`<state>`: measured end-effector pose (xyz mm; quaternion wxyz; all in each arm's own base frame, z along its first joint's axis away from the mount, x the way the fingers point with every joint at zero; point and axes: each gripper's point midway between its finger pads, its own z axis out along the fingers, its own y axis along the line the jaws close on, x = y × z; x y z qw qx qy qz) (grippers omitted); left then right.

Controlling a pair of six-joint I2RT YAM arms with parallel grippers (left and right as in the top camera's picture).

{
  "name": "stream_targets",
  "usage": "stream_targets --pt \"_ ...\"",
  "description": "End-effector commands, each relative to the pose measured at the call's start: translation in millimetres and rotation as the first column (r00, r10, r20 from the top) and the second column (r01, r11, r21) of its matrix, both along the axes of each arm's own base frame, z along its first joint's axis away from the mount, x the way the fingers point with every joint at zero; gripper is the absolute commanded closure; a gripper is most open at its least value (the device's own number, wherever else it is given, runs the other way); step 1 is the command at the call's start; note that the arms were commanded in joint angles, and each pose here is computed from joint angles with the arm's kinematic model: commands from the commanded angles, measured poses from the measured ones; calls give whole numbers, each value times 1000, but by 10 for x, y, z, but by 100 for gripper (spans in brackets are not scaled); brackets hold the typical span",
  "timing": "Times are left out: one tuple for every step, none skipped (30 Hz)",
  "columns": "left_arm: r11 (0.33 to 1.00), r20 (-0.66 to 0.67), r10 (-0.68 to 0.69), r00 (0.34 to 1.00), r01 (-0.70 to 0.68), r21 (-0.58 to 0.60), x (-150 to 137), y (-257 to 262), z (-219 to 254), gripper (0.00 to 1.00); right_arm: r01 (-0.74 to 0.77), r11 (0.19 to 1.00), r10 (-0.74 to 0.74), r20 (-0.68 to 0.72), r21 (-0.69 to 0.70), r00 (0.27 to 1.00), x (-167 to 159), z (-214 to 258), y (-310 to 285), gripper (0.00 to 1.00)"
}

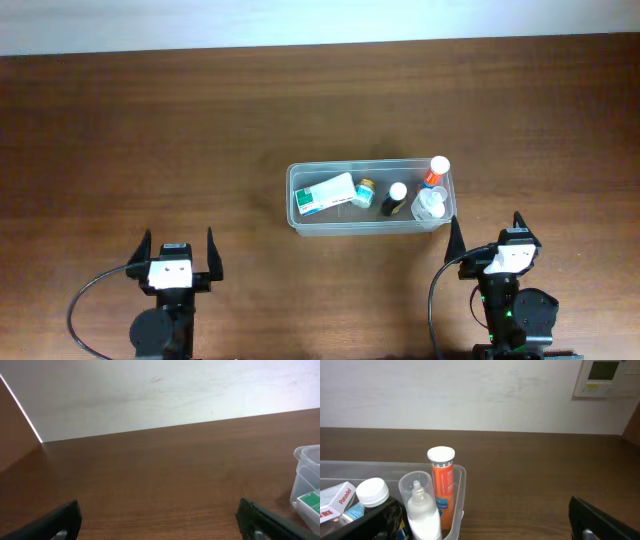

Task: Pack container

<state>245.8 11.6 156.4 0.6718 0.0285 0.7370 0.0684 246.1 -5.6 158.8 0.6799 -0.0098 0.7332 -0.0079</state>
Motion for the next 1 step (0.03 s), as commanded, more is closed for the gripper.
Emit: stream_targets --pt "1000 0 -17 1000 17 15 -1 -27 -7 1 -21 1000 21 -3 -5 1000 0 -20 40 2"
